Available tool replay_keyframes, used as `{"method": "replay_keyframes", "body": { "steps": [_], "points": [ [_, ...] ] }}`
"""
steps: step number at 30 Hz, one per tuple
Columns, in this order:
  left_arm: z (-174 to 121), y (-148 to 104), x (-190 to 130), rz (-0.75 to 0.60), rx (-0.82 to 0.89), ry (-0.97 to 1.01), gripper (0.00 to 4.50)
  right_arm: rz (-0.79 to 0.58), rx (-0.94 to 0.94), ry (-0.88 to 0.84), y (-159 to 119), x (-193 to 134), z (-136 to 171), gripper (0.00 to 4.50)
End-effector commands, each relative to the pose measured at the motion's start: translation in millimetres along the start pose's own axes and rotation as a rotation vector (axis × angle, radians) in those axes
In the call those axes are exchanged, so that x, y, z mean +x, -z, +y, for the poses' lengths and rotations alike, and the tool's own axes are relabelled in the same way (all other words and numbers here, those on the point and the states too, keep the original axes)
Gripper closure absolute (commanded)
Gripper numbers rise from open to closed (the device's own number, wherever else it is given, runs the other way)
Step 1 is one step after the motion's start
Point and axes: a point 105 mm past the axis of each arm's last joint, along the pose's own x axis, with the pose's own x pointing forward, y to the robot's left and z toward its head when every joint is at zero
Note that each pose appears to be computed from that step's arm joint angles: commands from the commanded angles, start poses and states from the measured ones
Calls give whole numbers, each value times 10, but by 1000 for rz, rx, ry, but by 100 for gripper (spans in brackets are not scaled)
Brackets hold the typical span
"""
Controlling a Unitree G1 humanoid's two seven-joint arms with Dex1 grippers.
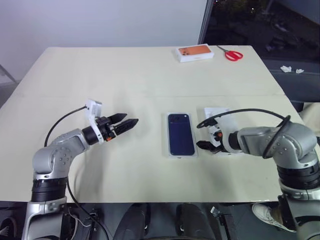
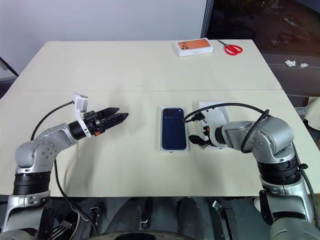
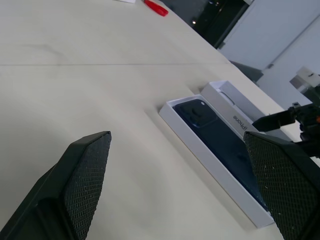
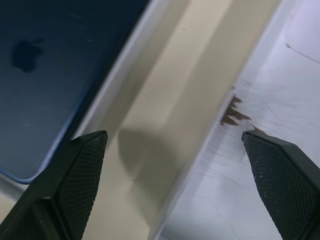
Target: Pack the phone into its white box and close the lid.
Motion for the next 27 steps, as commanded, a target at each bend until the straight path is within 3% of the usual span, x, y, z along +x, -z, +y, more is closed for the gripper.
{"method": "replay_keyframes", "body": {
  "steps": [1, 6, 7, 9, 16, 22, 27],
  "points": [
    [-84, -157, 11, -45, 36, 29, 4, -12, 0, 39, -28, -61, -32, 0],
    [-84, -158, 12, -45, 36, 28, 4, -2, 11, 45, -26, -74, -20, 0],
    [-99, -156, 22, -43, 27, 34, 1, -1, 31, 50, -12, -58, -24, 24],
    [-129, -171, 36, -44, 20, 42, 0, 6, 71, 67, 34, -24, -43, 88],
    [-147, -184, 28, -51, 9, 40, 0, -10, 129, 73, -3, 12, -16, 434],
    [-146, -188, 17, -49, 5, 35, 0, -17, 127, 123, -50, -3, -84, 443],
    [-137, -204, 10, -58, 6, 33, 0, -175, 172, 217, -463, -168, -317, 443]
  ]
}}
